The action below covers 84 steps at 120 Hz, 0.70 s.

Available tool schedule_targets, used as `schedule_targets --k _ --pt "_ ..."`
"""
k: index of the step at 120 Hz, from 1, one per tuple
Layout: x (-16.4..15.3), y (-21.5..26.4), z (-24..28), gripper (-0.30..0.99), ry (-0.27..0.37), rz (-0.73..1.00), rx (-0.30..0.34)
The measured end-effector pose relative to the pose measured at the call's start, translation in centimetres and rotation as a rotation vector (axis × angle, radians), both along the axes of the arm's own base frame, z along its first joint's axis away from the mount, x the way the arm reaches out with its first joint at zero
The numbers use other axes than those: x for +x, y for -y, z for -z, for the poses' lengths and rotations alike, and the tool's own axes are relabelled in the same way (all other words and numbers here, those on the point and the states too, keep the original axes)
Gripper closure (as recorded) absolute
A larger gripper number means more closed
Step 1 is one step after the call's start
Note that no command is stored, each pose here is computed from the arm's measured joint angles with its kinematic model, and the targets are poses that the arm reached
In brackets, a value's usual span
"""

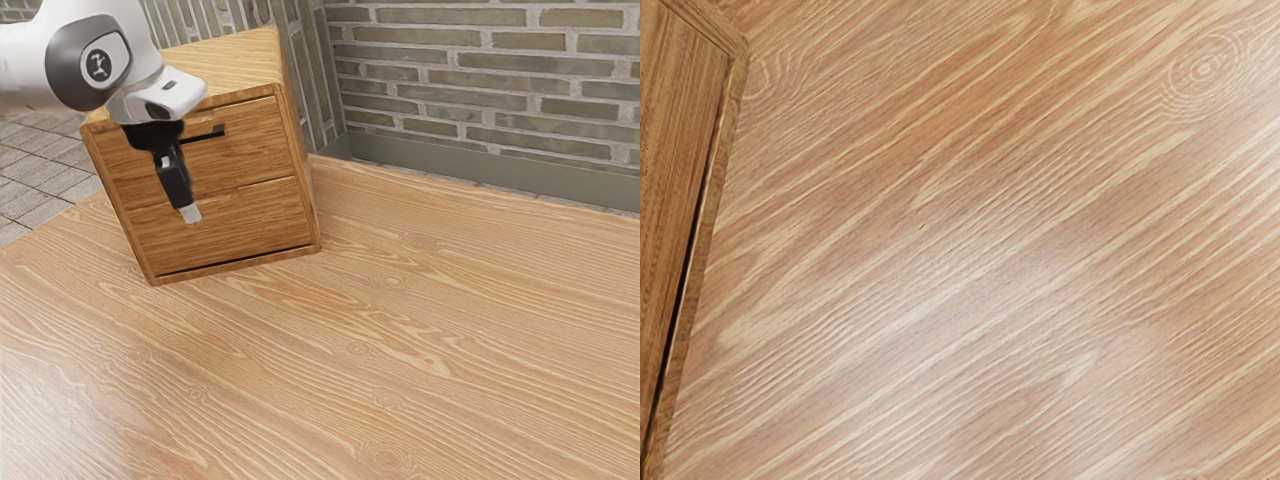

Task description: Pull the drawer handle with one arm to open the drawer

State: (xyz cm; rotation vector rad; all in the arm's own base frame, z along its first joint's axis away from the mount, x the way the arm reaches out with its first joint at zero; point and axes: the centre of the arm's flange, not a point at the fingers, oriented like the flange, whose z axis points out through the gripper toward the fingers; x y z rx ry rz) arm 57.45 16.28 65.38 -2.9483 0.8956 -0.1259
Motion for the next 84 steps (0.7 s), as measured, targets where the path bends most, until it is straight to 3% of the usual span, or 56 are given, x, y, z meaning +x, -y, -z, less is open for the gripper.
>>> schedule_targets --k 40,84 --pt "2.9 -2.9 -0.3 0.00 0.040 0.145 0.046" --pt "2.5 -5.2 -2.3 0.00 0.089 0.236 0.120"
